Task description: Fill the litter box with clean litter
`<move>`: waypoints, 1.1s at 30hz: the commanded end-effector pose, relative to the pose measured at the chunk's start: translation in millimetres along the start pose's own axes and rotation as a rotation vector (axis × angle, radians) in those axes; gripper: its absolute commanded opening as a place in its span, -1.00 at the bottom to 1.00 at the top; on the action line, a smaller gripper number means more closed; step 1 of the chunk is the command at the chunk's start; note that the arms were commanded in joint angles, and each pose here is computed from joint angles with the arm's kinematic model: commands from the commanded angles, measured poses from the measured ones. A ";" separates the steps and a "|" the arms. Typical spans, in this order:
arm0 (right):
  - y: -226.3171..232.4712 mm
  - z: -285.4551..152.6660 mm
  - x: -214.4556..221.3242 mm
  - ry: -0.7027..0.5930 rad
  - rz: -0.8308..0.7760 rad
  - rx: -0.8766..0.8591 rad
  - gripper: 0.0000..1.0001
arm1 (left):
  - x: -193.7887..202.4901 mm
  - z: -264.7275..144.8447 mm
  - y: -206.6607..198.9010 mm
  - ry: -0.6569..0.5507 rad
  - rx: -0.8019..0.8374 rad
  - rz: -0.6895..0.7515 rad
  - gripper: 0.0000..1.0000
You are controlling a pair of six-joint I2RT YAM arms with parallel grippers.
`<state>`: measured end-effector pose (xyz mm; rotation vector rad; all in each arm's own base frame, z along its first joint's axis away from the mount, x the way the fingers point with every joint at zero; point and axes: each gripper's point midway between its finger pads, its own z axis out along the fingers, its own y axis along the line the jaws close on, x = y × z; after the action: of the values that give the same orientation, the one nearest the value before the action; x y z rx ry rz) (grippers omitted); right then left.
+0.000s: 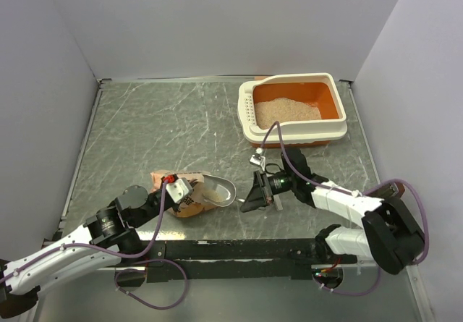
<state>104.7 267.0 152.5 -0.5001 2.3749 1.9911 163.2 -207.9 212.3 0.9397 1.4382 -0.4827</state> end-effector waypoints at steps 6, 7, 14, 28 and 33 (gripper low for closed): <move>12.2 -10.2 11.1 -0.062 -0.047 -0.049 -1.00 | -23.8 1.3 -3.2 -0.097 0.024 -0.018 -0.99; 12.7 -11.6 11.5 -0.072 -0.051 -0.049 -1.00 | -23.5 1.5 -3.5 -0.096 0.026 -0.016 -0.99; 5.7 -19.4 18.7 -0.115 -0.024 -0.010 -1.00 | -22.6 2.1 -4.1 -0.094 0.028 -0.017 -0.99; 36.1 -46.2 -26.9 -0.317 -0.065 0.038 -1.00 | -19.4 3.7 -0.6 -0.072 0.007 -0.023 -0.99; 48.0 -59.8 -66.2 -0.436 -0.034 0.076 -1.00 | -21.9 2.0 0.7 -0.076 0.001 -0.030 -0.99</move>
<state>131.4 231.9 182.4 -0.1397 2.2667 1.8269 163.0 -208.9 211.3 0.9439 1.4387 -0.4862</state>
